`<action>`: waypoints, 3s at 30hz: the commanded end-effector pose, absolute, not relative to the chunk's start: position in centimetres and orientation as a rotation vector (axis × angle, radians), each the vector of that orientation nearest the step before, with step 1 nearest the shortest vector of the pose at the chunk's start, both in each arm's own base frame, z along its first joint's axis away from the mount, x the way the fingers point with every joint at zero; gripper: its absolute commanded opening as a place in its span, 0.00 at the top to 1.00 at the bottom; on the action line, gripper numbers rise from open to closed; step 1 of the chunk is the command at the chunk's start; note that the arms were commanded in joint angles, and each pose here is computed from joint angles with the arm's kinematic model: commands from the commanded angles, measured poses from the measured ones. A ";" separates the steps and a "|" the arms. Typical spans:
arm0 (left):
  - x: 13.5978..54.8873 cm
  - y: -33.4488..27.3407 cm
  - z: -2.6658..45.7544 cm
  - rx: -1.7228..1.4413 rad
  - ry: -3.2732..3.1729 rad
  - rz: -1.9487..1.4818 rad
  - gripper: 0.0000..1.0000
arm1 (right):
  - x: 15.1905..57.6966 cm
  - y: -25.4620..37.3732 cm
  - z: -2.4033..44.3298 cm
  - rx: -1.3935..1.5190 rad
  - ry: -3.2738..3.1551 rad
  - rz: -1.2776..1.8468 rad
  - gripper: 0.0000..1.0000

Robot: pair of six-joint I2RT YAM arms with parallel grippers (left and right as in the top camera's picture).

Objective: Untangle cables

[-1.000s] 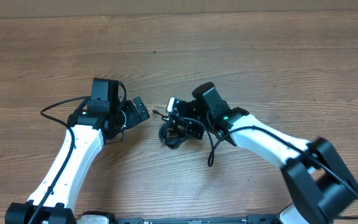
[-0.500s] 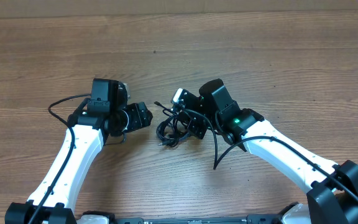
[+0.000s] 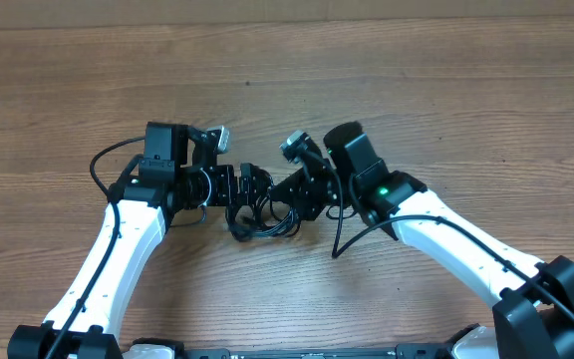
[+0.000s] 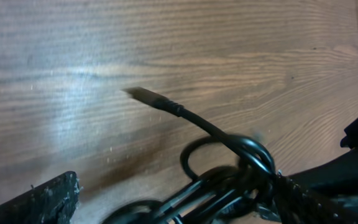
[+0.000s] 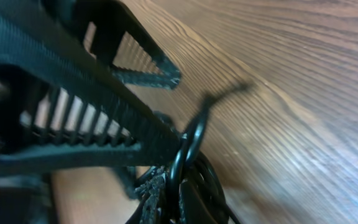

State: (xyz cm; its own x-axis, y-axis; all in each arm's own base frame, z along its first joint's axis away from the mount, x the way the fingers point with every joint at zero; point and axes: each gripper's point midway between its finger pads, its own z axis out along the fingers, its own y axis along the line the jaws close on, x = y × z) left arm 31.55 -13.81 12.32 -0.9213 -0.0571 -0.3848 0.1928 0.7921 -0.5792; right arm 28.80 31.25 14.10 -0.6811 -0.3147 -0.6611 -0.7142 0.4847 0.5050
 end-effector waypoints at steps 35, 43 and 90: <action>32.4 -15.2 14.3 0.151 2.510 -1.013 0.04 | 25.6 31.0 23.4 -0.984 1.893 1.726 0.96; 32.5 -15.1 14.1 0.102 2.524 -1.009 0.01 | 25.4 31.0 23.9 -0.980 1.888 1.772 0.96; 30.7 -18.6 17.6 0.623 2.222 -1.204 0.12 | 23.7 29.0 26.7 -1.161 1.656 1.917 0.96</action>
